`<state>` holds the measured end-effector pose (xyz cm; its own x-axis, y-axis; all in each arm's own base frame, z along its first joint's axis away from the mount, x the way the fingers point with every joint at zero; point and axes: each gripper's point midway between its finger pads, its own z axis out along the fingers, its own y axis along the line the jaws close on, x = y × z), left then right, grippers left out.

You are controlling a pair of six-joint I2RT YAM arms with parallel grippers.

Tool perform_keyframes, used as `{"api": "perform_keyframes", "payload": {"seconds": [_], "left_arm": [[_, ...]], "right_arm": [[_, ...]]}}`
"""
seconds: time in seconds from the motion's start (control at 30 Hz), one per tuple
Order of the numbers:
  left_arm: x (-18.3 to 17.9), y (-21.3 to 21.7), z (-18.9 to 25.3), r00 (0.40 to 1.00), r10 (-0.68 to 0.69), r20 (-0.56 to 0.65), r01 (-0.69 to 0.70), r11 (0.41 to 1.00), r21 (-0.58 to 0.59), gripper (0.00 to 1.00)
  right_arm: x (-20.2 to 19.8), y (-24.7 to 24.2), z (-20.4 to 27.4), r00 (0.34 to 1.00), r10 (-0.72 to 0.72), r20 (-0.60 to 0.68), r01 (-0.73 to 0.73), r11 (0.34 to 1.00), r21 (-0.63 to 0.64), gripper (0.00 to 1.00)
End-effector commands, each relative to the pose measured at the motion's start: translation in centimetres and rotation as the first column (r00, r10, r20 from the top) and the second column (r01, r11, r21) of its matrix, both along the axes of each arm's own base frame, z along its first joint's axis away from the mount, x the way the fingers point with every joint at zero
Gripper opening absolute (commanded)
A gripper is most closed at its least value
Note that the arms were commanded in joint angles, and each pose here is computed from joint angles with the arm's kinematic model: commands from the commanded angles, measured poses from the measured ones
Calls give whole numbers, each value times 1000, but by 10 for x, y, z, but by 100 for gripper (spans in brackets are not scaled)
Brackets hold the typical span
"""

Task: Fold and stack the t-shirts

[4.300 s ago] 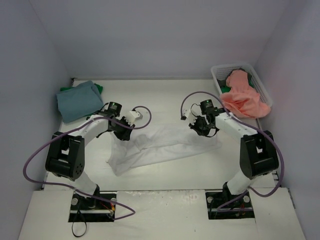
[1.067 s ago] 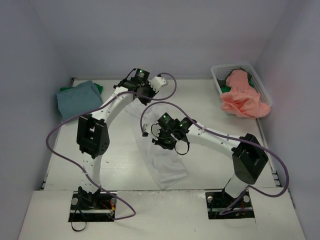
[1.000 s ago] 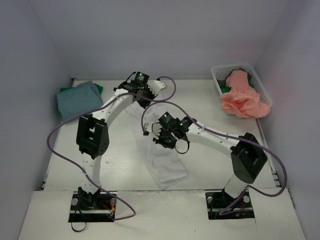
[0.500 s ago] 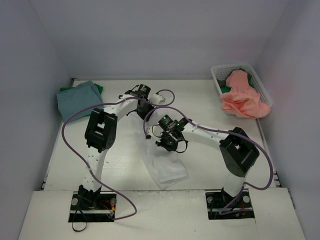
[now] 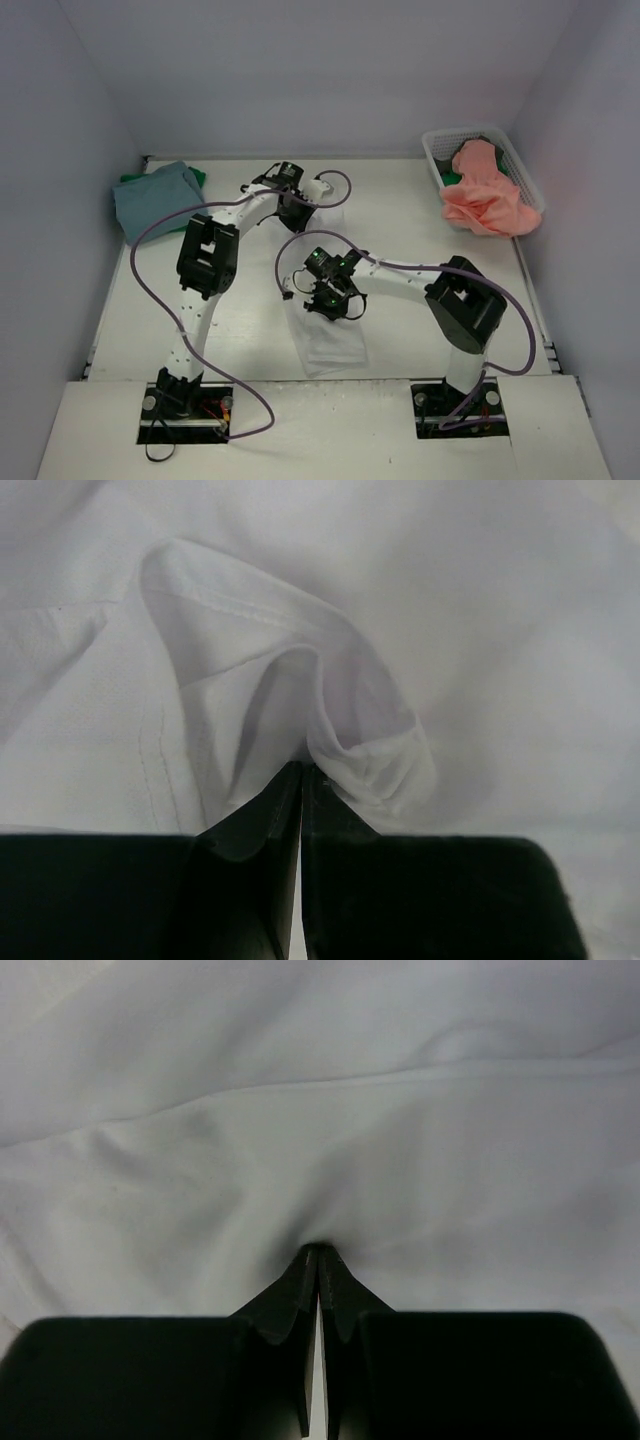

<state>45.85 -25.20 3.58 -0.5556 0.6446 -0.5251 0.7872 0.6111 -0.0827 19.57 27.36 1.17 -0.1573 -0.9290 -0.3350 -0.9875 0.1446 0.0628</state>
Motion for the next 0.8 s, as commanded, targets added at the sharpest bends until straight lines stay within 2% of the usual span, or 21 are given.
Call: {"api": "perform_keyframes", "payload": {"seconds": [0.0, 0.07, 0.1, 0.13, 0.2, 0.5, 0.77], "left_arm": [[17, -6, 15, 999, 3, 42, -2, 999, -33, 0], [26, -11, 27, 998, -7, 58, 10, 999, -42, 0], [29, -11, 19, 999, -6, 45, 8, 999, -36, 0], [36, -14, 33, 998, -5, 60, 7, 999, -44, 0], [37, -15, 19, 1000, -7, 16, 7, 999, -34, 0], [56, -21, 19, 999, 12, 44, -9, 999, -53, 0], [73, -13, 13, 996, 66, 66, -66, 998, -7, 0]], "right_arm": [[-19, 8, -10, 998, 28, -52, -29, 999, -14, 0], [-19, 12, -10, 998, 37, -50, -38, 999, -13, 0], [-18, 14, -10, 998, 39, -49, -39, 999, -12, 0], [-16, 14, -13, 998, 37, -47, -38, 999, -22, 0], [-11, 19, -14, 998, 38, -40, -39, 999, -23, 0], [13, 24, -14, 1000, 3, 1, -3, 999, -32, 0], [41, 16, -18, 999, -54, 9, 54, 998, -33, 0]]}}
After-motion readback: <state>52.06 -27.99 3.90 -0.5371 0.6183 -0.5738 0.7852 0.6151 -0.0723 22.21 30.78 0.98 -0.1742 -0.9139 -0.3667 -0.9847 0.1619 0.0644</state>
